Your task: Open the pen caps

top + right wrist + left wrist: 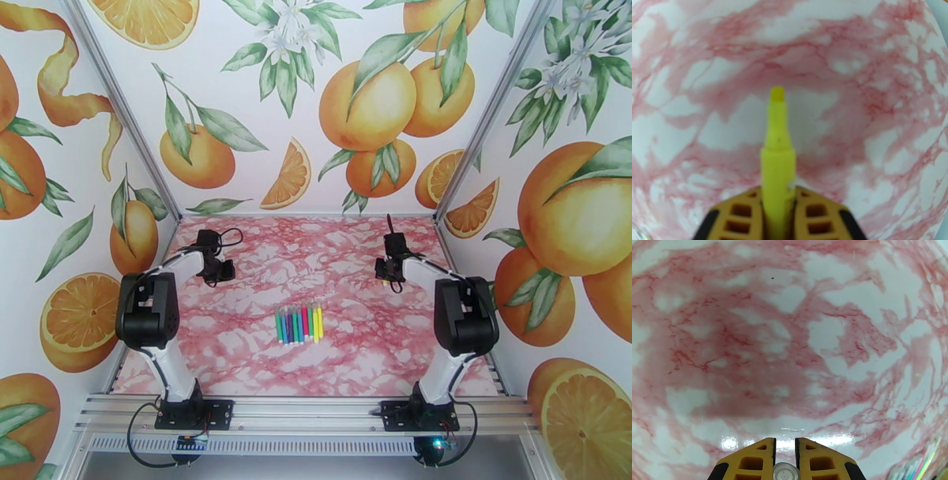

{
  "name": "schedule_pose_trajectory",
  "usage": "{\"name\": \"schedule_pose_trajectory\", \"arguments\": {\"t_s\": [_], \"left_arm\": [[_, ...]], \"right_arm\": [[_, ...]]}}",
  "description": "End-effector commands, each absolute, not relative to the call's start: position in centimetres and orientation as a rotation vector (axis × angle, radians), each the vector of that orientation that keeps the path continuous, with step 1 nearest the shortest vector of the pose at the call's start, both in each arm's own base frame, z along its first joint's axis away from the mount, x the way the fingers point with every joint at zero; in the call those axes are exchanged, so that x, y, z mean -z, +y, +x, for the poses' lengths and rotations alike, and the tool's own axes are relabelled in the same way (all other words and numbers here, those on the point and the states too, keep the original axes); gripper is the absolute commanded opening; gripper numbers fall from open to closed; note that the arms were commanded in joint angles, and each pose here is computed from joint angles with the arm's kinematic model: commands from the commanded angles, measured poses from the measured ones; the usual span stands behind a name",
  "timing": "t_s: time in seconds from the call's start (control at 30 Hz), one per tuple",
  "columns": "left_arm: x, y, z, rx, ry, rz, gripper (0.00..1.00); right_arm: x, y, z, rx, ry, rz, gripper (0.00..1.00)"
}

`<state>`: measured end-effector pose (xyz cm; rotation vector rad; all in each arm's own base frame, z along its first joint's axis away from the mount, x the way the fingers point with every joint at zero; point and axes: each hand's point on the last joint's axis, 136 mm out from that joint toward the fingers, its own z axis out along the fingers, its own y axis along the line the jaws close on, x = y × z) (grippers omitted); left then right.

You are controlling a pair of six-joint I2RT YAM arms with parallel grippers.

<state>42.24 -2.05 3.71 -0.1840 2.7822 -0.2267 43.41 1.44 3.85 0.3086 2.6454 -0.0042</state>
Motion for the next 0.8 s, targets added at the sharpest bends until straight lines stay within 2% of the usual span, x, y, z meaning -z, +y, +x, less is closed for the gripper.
{"name": "schedule_pose_trajectory", "arguments": {"t_s": [0.0, 0.23, 0.6, 0.77], "left_arm": [[-3.7, -0.9, 42.8, 0.200, 2.790, -0.206, 0.00], [-2.4, -0.3, 42.5, 0.210, 2.828, -0.237, 0.01], [-1.5, 0.0, 42.3, 0.203, 2.860, -0.242, 0.17], [-1.5, 0.1, 42.3, 0.222, 2.858, -0.250, 0.21]], "right_arm": [[-3.1, 0.5, 43.1, 0.041, 2.684, 0.333, 0.02], [-2.5, -0.6, 42.6, 0.109, 2.710, 0.338, 0.06], [-1.7, -1.1, 42.2, 0.111, 2.739, 0.355, 0.16], [-1.6, -1.3, 42.1, 0.123, 2.745, 0.357, 0.19]]}}
